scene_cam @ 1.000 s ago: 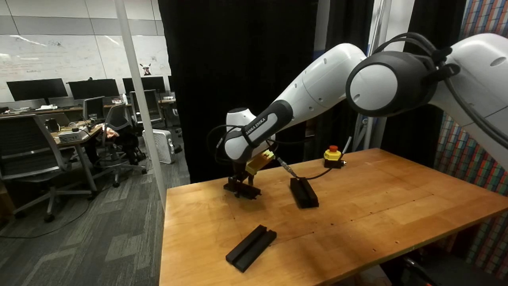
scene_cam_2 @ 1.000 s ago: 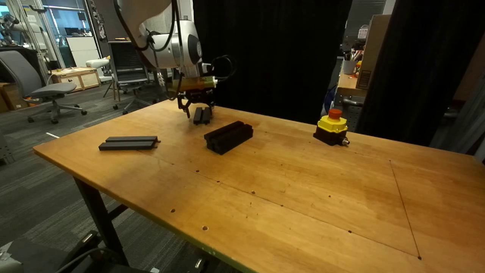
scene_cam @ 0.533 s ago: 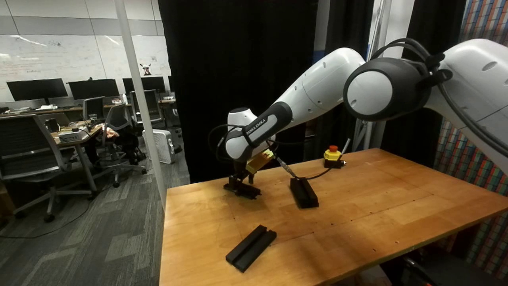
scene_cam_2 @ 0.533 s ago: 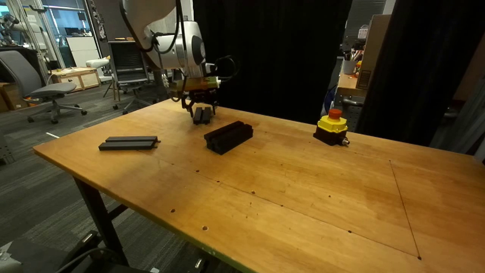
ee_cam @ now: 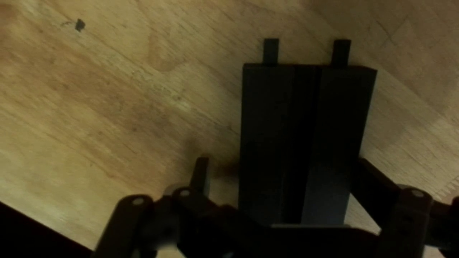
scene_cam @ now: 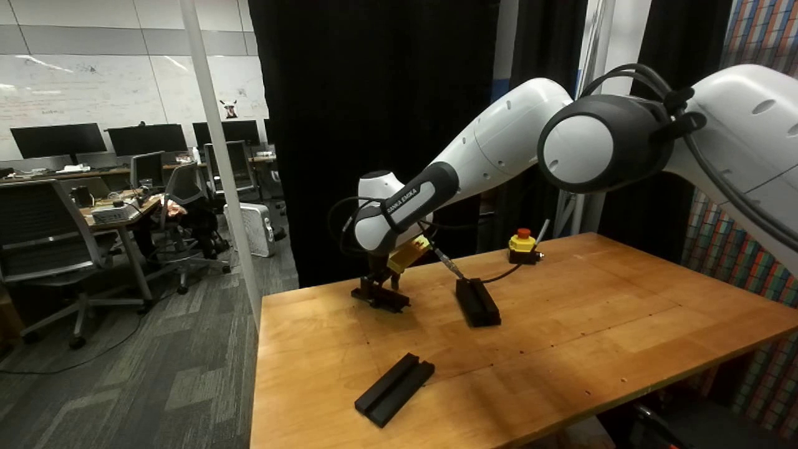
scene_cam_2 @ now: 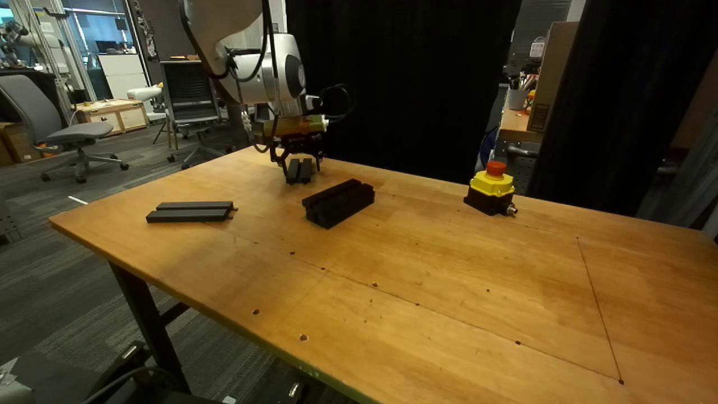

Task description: Stack up the black pads

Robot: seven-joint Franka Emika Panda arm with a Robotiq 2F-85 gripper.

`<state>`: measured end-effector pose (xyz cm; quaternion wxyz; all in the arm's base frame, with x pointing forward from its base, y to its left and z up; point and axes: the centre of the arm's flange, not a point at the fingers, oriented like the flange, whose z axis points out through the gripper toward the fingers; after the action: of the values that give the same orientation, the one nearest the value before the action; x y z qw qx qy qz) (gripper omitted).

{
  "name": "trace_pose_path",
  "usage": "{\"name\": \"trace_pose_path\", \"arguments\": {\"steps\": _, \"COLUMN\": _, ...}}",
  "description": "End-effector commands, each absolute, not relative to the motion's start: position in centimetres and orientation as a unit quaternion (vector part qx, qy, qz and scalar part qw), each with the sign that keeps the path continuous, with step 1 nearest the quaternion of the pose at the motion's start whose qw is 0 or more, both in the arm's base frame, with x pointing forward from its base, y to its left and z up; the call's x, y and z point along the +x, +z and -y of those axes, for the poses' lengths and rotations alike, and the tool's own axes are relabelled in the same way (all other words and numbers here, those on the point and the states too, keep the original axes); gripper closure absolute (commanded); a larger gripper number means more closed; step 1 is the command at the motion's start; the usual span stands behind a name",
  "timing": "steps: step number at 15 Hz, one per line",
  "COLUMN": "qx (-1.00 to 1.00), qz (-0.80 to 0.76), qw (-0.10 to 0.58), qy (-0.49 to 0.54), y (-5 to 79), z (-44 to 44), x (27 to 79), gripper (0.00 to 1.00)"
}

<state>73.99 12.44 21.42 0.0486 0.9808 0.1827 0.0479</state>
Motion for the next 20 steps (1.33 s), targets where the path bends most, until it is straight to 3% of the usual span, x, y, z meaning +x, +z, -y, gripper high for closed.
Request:
{"name": "trace_pose_path", "arguments": {"steps": 1, "qx": 0.979, "qz": -0.193, "qw": 0.036, "qy": 0.045, "y": 21.5, "z": -12.4, "x": 75.2, "gripper": 0.26}}
{"name": "trace_pose_path", "arguments": {"steps": 4, "qx": 0.980, "qz": -0.194, "qw": 0.025, "qy": 0.033, "y": 21.7, "z": -12.5, "x": 75.1, "gripper": 0.51}}
{"name": "trace_pose_path", "arguments": {"steps": 5, "qx": 0.981, "qz": -0.193, "qw": 0.022, "qy": 0.028, "y": 22.2, "z": -12.3, "x": 75.1, "gripper": 0.54}}
{"name": "trace_pose_path", "arguments": {"steps": 20, "qx": 0.999, "qz": 0.032, "qw": -0.017, "qy": 0.030, "y": 27.1, "z": -3.0, "x": 69.4, "gripper": 0.55}}
